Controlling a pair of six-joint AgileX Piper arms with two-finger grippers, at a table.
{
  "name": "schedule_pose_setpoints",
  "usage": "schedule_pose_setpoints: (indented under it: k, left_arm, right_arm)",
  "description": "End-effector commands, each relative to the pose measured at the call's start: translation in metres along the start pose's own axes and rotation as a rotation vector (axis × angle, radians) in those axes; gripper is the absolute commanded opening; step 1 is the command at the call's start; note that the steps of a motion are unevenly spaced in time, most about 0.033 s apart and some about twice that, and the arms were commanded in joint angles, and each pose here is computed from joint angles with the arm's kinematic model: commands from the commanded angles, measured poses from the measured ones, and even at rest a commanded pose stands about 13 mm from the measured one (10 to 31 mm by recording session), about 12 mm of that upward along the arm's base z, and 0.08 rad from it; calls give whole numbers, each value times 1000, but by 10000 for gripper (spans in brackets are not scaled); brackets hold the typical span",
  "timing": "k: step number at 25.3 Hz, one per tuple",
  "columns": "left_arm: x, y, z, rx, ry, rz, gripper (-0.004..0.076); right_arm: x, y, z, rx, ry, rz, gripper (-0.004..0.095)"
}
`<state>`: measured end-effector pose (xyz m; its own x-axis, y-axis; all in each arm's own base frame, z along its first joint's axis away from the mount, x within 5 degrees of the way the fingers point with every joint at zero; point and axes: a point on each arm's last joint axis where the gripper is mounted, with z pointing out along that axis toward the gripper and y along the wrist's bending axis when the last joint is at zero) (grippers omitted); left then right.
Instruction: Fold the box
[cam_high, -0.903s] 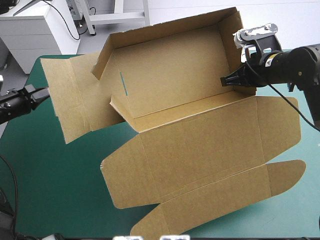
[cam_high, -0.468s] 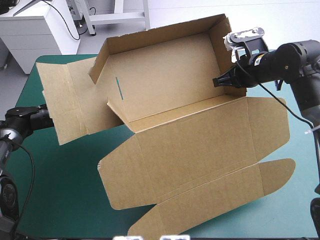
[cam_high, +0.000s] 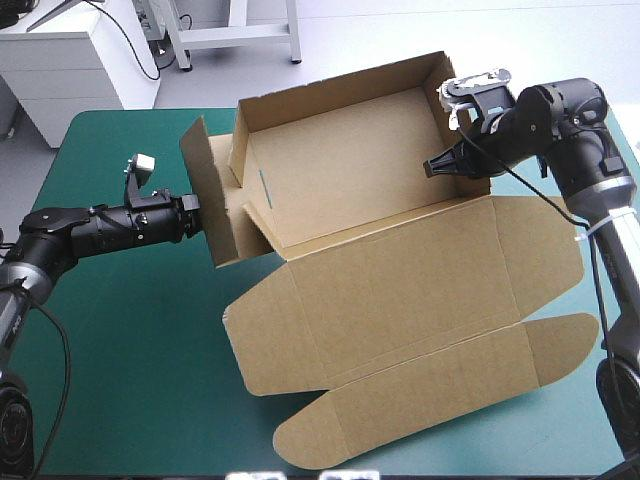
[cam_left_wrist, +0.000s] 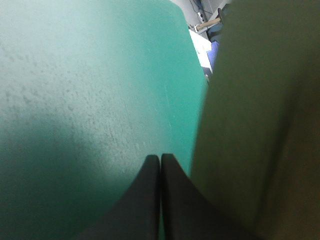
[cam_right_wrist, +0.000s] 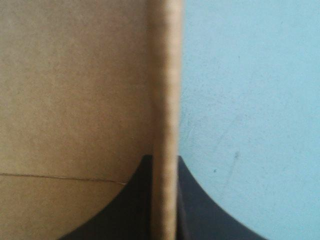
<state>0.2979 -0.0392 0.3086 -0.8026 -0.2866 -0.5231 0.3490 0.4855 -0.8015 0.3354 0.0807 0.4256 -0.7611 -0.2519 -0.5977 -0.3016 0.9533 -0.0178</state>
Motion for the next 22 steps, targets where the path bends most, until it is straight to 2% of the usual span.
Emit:
schedule_pose_setpoints:
  k: [1, 10, 22]
  left_arm:
    - [-4, -37, -5, 106, -47, 46, -8]
    - [1, -49, 12, 145, -34, 46, -8]
    - [-17, -80, 10, 220, -72, 92, -8]
  right_arm:
    - [-7, 0, -23, 5, -117, 14, -18]
    - [-7, 0, -22, 4, -112, 14, -18]
    - [-7, 0, -21, 6, -107, 14, -17]
